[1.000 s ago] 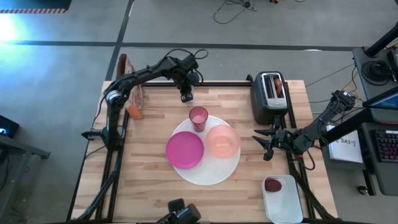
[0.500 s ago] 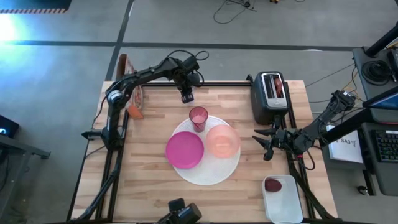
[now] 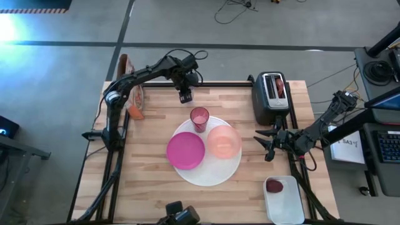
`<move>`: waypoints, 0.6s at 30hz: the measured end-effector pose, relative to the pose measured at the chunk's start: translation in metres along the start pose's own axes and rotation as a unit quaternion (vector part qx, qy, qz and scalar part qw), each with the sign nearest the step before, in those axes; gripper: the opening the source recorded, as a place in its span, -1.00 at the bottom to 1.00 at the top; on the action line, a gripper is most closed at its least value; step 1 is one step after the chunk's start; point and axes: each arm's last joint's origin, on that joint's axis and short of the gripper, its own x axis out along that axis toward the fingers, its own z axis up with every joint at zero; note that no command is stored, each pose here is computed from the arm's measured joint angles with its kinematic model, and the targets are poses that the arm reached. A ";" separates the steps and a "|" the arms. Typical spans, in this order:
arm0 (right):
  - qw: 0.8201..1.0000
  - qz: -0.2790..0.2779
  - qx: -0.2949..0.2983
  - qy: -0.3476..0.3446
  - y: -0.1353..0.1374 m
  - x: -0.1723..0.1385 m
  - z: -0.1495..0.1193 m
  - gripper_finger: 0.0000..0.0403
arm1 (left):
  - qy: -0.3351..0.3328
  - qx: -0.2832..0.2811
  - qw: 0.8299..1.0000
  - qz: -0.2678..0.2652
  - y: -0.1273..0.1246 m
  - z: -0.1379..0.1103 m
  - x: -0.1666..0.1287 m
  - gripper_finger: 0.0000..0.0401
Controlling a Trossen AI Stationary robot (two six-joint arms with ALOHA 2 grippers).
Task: Arrange a breakfast setting
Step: Adjust the transparent cup, then pour the cereal from the cereal box into the orange bowl on the placemat
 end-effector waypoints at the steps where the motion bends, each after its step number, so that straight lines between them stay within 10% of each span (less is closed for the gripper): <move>1: 1.000 0.000 0.000 0.000 0.000 0.000 0.000 -0.37 | -0.005 0.001 1.000 0.002 0.000 0.000 -0.004 -0.58; 18: 1.000 0.000 0.000 0.000 0.000 0.000 0.000 -0.37 | -0.025 0.004 1.000 0.008 -0.008 0.002 -0.095 -0.58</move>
